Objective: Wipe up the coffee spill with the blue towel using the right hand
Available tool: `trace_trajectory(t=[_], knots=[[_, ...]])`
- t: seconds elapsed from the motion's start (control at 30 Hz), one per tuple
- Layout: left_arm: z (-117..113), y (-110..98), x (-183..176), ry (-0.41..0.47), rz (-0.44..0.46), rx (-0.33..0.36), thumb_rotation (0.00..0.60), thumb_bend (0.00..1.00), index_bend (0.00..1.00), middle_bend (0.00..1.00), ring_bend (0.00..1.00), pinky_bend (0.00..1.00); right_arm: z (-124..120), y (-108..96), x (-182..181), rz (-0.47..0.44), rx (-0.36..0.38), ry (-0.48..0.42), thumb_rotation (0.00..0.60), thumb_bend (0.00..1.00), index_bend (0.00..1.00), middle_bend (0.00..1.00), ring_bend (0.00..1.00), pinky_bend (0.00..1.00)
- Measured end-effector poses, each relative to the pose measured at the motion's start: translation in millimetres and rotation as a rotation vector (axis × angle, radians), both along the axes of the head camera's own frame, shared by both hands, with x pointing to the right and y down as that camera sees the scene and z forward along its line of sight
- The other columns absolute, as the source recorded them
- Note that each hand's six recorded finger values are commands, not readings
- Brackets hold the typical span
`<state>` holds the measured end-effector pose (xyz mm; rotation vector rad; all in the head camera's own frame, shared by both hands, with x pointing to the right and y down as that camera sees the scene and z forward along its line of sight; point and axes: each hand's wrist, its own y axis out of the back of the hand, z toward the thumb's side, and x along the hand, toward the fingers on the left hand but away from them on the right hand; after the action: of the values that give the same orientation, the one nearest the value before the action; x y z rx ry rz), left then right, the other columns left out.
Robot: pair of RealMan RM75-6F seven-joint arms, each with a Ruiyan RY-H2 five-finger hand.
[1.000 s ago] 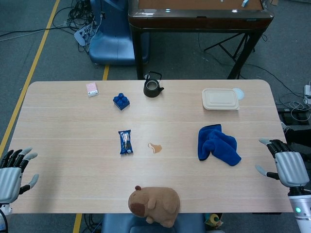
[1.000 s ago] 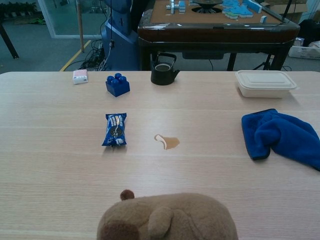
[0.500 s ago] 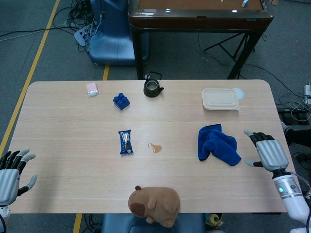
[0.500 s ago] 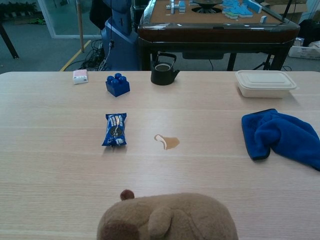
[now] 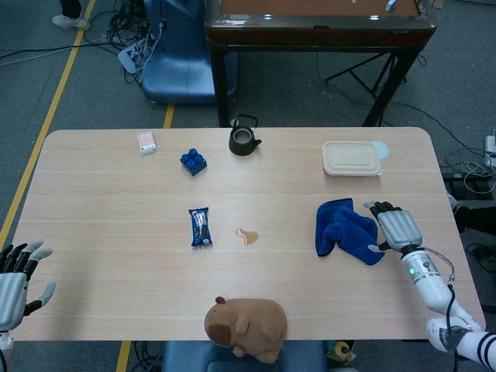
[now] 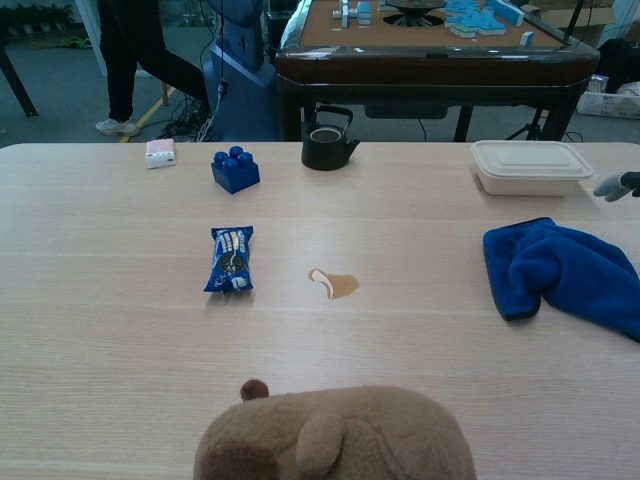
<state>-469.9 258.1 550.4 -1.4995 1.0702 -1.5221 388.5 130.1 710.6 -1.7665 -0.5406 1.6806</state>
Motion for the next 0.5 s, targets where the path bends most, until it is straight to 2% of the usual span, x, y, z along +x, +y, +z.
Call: trace_trajectory(t=[0.3, 0.43, 0.5], knots=[[2.4, 0.8, -0.4, -0.005, -0.001, -0.006, 0.600, 0.27, 0.28, 0.16, 0.12, 0.07, 36.1, -22.5, -12.4, 0.035, -0.043, 0.004, 0.600, 0.11, 0.07, 0.17, 0.14, 0.28], [2.7, 1.0, -1.0, -0.009, -0.004, -0.009, 0.600, 0.27, 0.28, 0.16, 0.12, 0.07, 47.6, -27.0, -21.5, 0.035, -0.077, -0.005, 0.600, 0.11, 0.07, 0.22, 0.14, 0.28], [2.7, 1.3, -1.1, -0.009, -0.005, -0.009, 0.600, 0.27, 0.28, 0.16, 0.12, 0.07, 54.0, -27.2, -29.6, 0.022, -0.096, -0.010, 0.600, 0.11, 0.11, 0.24, 0.15, 0.29]])
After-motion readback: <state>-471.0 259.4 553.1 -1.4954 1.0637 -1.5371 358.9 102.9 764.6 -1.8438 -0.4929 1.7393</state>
